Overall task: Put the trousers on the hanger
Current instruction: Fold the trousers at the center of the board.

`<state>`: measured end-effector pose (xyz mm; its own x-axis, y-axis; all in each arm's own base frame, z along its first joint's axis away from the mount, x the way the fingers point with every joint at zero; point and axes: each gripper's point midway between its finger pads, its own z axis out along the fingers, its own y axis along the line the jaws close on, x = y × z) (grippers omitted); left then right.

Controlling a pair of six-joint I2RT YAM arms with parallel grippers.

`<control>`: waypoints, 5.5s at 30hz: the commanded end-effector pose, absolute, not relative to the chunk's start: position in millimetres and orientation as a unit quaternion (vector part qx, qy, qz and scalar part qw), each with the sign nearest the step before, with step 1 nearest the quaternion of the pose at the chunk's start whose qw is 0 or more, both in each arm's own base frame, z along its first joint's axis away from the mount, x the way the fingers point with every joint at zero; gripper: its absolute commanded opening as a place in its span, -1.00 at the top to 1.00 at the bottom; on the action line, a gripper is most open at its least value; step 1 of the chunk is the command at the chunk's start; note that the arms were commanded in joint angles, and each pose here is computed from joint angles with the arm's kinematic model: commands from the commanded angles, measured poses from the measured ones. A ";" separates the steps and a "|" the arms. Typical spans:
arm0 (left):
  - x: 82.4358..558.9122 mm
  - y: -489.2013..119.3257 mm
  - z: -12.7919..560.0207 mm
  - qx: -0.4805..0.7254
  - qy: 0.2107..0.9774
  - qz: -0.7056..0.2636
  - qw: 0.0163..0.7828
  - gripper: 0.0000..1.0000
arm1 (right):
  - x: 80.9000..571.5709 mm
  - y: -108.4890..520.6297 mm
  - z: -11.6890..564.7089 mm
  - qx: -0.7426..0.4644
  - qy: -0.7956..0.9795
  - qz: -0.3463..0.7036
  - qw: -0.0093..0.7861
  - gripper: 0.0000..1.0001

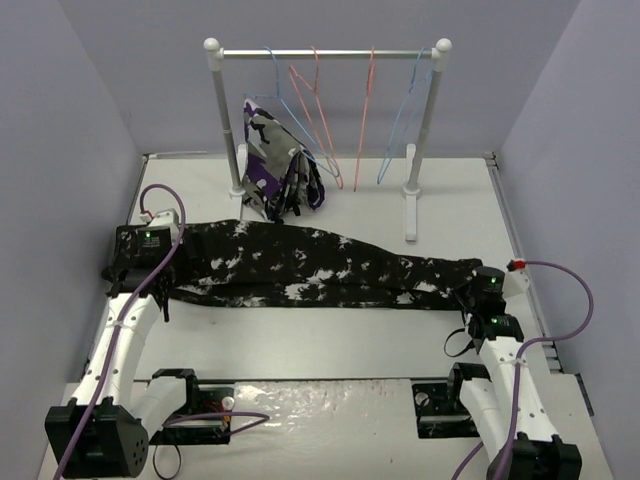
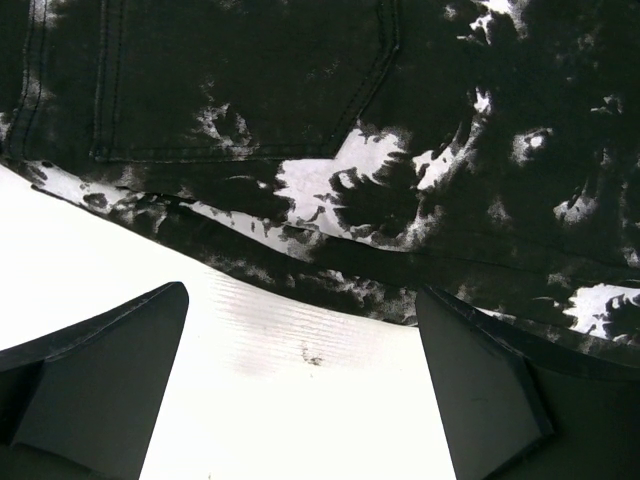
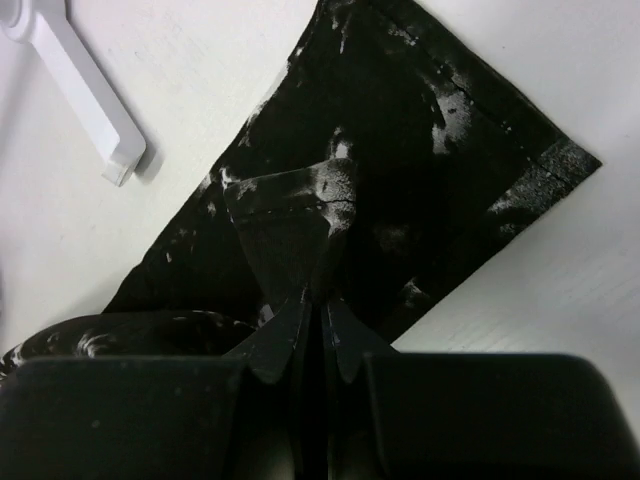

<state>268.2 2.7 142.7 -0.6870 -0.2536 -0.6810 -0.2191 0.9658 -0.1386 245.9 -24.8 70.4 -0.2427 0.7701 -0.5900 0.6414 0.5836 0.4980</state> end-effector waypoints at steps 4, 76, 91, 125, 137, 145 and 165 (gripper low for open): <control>282.4 -1.2 161.6 -0.126 0.905 -0.034 0.406 -0.94 | 286.8 -27.9 125.3 0.424 0.744 0.112 0.504 1.00; 275.9 -5.9 176.3 -0.115 0.894 -0.047 0.431 -0.94 | 299.9 -123.6 111.3 0.419 0.879 -0.090 0.210 -0.19; 275.6 -6.0 175.1 -0.115 0.895 -0.047 0.429 -0.94 | 304.1 -114.9 104.3 0.434 0.875 -0.064 0.207 0.87; 274.0 -3.9 175.2 -0.118 0.895 -0.042 0.427 -0.94 | 259.9 -115.1 110.7 0.432 0.816 -0.107 0.369 0.89; 273.3 -3.8 174.2 -0.118 0.896 -0.041 0.427 -0.94 | 214.5 -114.4 52.8 0.486 0.849 -0.140 0.154 0.49; 274.6 -4.5 175.4 -0.117 0.895 -0.043 0.429 -0.94 | 244.0 -101.4 86.4 0.484 0.845 -0.075 0.215 0.29; 274.9 -7.9 176.2 -0.113 0.893 -0.052 0.432 -0.94 | 220.4 -82.4 17.8 0.456 0.881 -0.061 0.106 -0.17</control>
